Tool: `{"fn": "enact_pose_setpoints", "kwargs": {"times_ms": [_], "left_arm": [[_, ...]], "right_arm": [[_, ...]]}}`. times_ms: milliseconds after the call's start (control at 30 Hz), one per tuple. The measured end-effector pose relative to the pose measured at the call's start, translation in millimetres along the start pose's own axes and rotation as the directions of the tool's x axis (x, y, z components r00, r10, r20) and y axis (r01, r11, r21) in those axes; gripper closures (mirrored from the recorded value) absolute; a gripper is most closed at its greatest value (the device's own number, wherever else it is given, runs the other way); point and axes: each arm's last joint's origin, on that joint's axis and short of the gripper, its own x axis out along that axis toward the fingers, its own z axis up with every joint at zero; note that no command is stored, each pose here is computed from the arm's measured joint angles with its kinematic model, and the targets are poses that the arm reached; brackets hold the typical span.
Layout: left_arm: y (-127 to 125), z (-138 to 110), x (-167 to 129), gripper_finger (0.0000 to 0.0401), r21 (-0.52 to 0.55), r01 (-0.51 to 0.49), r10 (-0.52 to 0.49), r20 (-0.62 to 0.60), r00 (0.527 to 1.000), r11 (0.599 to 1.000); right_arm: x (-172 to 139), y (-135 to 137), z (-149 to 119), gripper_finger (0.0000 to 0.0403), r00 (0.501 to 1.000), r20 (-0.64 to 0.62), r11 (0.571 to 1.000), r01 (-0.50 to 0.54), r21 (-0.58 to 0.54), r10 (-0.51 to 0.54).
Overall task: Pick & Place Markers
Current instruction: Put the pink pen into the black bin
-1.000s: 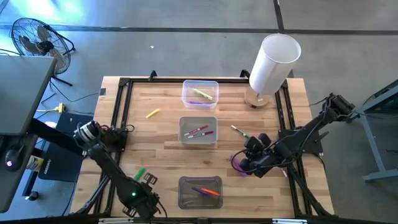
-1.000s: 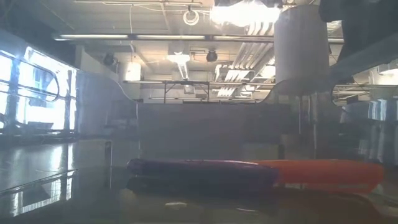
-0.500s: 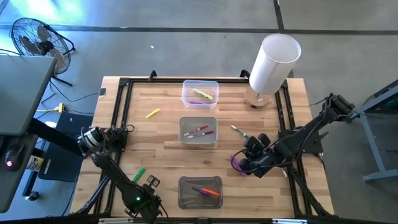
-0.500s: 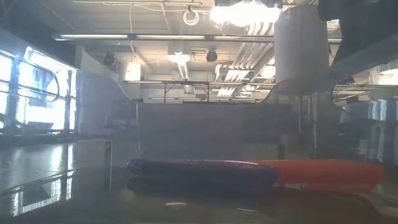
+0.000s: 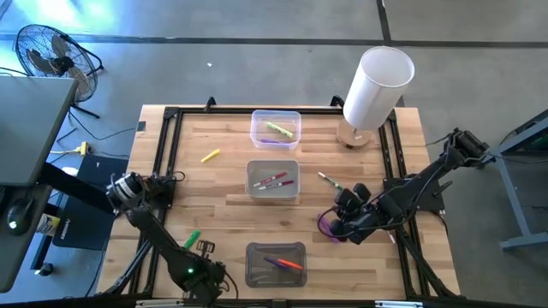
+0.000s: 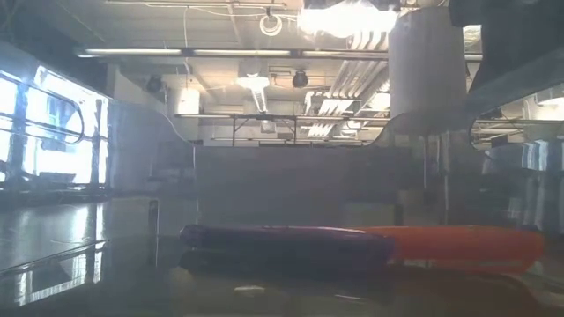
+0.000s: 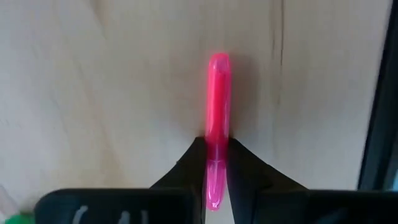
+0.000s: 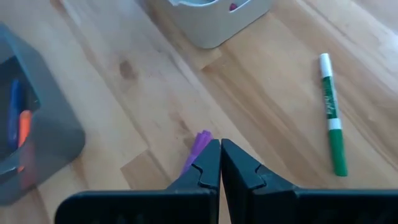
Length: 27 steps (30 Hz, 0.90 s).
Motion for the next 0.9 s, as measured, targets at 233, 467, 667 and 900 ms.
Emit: {"fn": "enact_pose_setpoints", "kwargs": {"times_ms": [233,467,667,900], "left_arm": [[14,-1,-65,0.0372,-0.193,0.047,0.009,0.275,0.961,0.98],[38,32,-127,0.0372,-0.207,0.039,0.074,0.512,0.856,0.978],[72,84,-140,0.0372,-0.166,0.029,0.061,0.509,0.859,0.986],[81,130,-122,0.0372,-0.024,0.042,-0.026,0.454,0.891,0.999]], "right_arm": [[0,4,1,0.0401,0.999,0.004,0.999,-0.039,-0.023,0.039],[-1,6,-1,0.0401,0.998,-0.017,0.997,-0.06,-0.048,0.059],[-1,6,-1,0.0402,0.998,-0.018,0.996,-0.064,-0.057,0.063],[-2,7,-1,0.0402,0.997,-0.014,0.995,-0.073,-0.062,0.072]]}}
